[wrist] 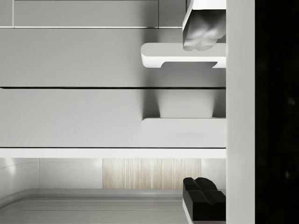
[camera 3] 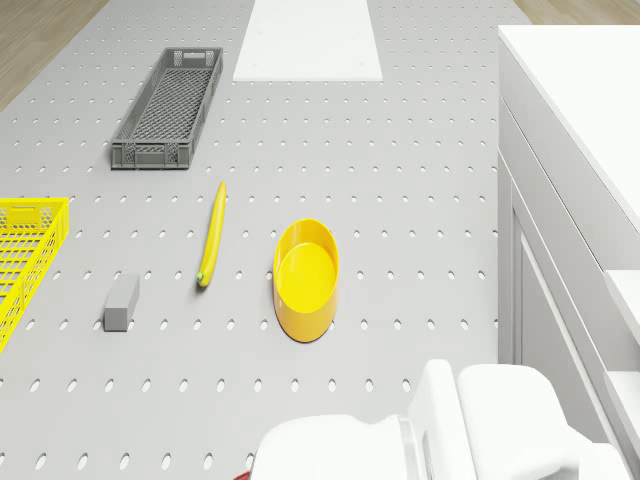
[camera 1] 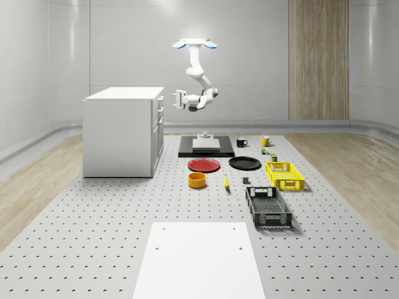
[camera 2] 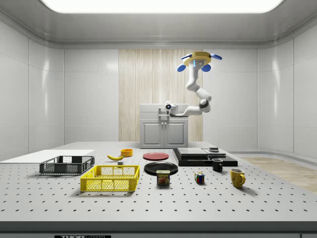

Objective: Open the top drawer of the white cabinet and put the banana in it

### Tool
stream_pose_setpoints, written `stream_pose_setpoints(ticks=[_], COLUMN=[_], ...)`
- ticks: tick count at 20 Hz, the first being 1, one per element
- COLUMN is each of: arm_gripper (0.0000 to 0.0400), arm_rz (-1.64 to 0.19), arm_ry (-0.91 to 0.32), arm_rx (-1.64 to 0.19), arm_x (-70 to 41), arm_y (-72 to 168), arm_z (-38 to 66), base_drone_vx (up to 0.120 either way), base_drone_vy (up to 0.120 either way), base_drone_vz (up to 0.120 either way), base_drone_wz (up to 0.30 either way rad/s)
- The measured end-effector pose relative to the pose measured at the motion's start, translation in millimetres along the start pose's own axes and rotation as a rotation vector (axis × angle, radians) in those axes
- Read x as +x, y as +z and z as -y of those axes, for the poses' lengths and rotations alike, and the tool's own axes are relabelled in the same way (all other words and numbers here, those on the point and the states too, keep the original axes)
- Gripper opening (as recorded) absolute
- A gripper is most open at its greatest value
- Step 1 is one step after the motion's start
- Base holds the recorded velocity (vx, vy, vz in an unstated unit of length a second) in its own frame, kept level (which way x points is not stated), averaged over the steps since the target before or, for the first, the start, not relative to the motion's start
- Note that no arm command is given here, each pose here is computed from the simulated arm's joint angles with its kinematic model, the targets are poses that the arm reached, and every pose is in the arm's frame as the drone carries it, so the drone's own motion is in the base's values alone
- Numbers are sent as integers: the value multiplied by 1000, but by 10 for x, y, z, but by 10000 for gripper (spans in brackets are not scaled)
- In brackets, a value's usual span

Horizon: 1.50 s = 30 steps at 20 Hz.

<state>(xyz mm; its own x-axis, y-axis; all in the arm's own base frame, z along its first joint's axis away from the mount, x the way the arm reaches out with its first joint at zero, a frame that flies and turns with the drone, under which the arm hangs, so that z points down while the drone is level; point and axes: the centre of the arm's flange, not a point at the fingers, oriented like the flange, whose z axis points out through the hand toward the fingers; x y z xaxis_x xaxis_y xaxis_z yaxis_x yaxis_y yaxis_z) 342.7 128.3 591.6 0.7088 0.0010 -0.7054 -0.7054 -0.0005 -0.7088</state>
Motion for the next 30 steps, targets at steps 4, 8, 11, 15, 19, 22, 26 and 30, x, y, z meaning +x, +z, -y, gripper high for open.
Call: stream_pose_setpoints(ticks=[4,8,11,15,19,22,26,30], arm_gripper=[400,400,400,400,400,400,400,400], arm_rz=[0,0,1,1,1,1,1,1], arm_ry=[0,0,0,0,0,0,0,-1], arm_rx=[0,0,0,0,0,0,0,0], arm_x=[41,61,69,82,140,166,180,189], arm_y=[152,310,424,556,624,672,799,912], arm_z=[42,63,71,69,17,-5,-19,-23], base_drone_vx=[0,0,0,0,0,0,0,0], base_drone_vy=[0,0,0,0,0,0,0,0], base_drone_vz=[0,0,0,0,0,0,0,0], base_drone_wz=[0,0,0,0,0,0,0,0])
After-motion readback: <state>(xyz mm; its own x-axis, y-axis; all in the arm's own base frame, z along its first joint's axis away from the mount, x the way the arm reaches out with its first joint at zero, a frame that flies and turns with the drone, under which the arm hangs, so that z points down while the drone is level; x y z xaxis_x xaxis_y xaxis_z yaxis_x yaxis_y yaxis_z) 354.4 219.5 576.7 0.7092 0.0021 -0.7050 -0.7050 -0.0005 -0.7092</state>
